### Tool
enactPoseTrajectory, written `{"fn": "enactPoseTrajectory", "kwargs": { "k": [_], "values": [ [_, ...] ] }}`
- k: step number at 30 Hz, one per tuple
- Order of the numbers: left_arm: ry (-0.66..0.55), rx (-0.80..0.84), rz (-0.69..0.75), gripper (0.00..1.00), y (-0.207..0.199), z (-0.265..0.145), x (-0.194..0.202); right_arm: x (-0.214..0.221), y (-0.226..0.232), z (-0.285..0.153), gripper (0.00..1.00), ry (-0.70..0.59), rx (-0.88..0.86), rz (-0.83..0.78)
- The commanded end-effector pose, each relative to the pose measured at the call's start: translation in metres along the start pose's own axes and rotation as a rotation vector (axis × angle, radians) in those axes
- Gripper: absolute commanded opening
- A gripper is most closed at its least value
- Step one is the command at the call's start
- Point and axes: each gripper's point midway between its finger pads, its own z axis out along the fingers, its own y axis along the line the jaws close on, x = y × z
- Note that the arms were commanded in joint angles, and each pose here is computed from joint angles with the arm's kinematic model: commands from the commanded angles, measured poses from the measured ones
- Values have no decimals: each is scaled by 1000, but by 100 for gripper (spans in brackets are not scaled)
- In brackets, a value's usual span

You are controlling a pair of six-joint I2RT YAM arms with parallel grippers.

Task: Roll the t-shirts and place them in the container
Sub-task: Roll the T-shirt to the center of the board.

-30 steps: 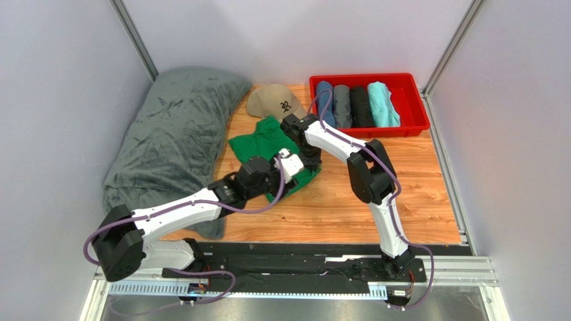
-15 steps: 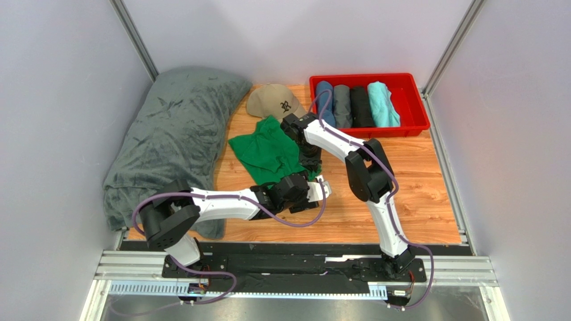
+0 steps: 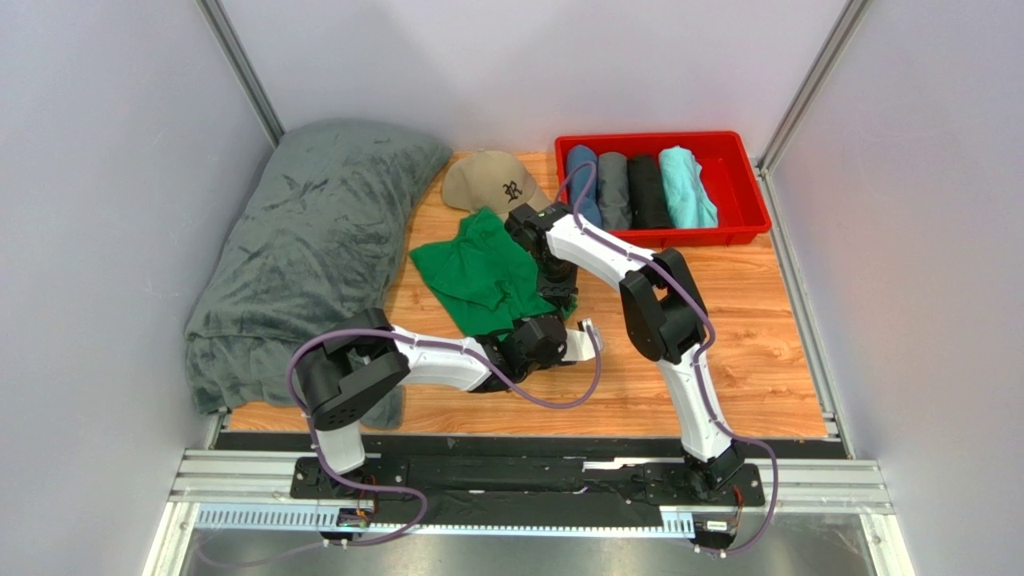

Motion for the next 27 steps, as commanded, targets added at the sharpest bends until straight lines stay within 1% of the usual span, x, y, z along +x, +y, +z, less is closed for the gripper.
{"fn": "enactPoseTrajectory", "kwargs": {
  "k": [1, 3, 4, 6, 7, 8, 9, 11, 12, 13, 15, 16, 18, 19, 20, 21, 22, 23, 25, 26, 27],
  "values": [
    [-42, -74, -17, 51, 20, 6, -17, 1, 0, 6, 0, 11, -14, 4],
    [-25, -62, -38, 38, 22, 9, -11, 1, 0, 5, 0, 10, -20, 10],
    [-20, -59, -51, 19, 22, 10, -8, 1, 1, 4, 0, 7, -26, 9],
    [-18, -58, -75, 5, 28, 9, -5, 0, 2, 2, 0, 3, -34, 15],
    [-20, -51, -105, 0, 27, 7, -5, -2, 4, 1, 3, -7, -45, 24],
    [-20, -40, -127, 0, 29, 3, -5, -5, 4, 0, 8, -19, -51, 35],
    [-26, -14, -150, 0, 28, 1, -5, -6, 2, -7, 20, -35, -65, 48],
    [-21, 22, -223, 0, 27, -8, -6, -17, 7, -15, 35, -95, -113, 98],
    [-38, 67, -247, 0, 22, -10, -9, -21, 8, -20, 47, -118, -130, 114],
    [-39, 82, -296, 0, 24, -16, -8, -30, 9, -34, 50, -164, -174, 156],
    [-52, 150, -364, 0, 16, -21, -10, -43, 4, -46, 57, -219, -194, 205],
    [-54, 167, -395, 0, 19, -25, -10, -51, 3, -62, 59, -259, -233, 260],
    [-68, 229, -475, 0, 16, -31, -14, -64, -7, -76, 61, -320, -256, 323],
    [-57, 250, -509, 0, 18, -34, -10, -67, -13, -88, 61, -357, -288, 366],
    [-72, 300, -537, 0, 14, -37, -14, -74, -20, -96, 62, -392, -302, 422],
    [-71, 315, -578, 0, 14, -40, -14, -77, -24, -103, 63, -418, -321, 457],
    [-74, 330, -599, 0, 15, -43, -15, -78, -32, -114, 64, -468, -361, 497],
    [-76, 357, -617, 0, 15, -44, -13, -80, -35, -120, 64, -489, -389, 536],
    [-61, 393, -703, 0, 15, -48, -12, -86, -41, -133, 65, -549, -450, 595],
    [-59, 425, -753, 0, 18, -49, -9, -77, -48, -130, 65, -554, -466, 622],
    [-39, 446, -822, 0, 17, -49, -6, -81, -48, -137, 65, -582, -513, 658]
  ]
}}
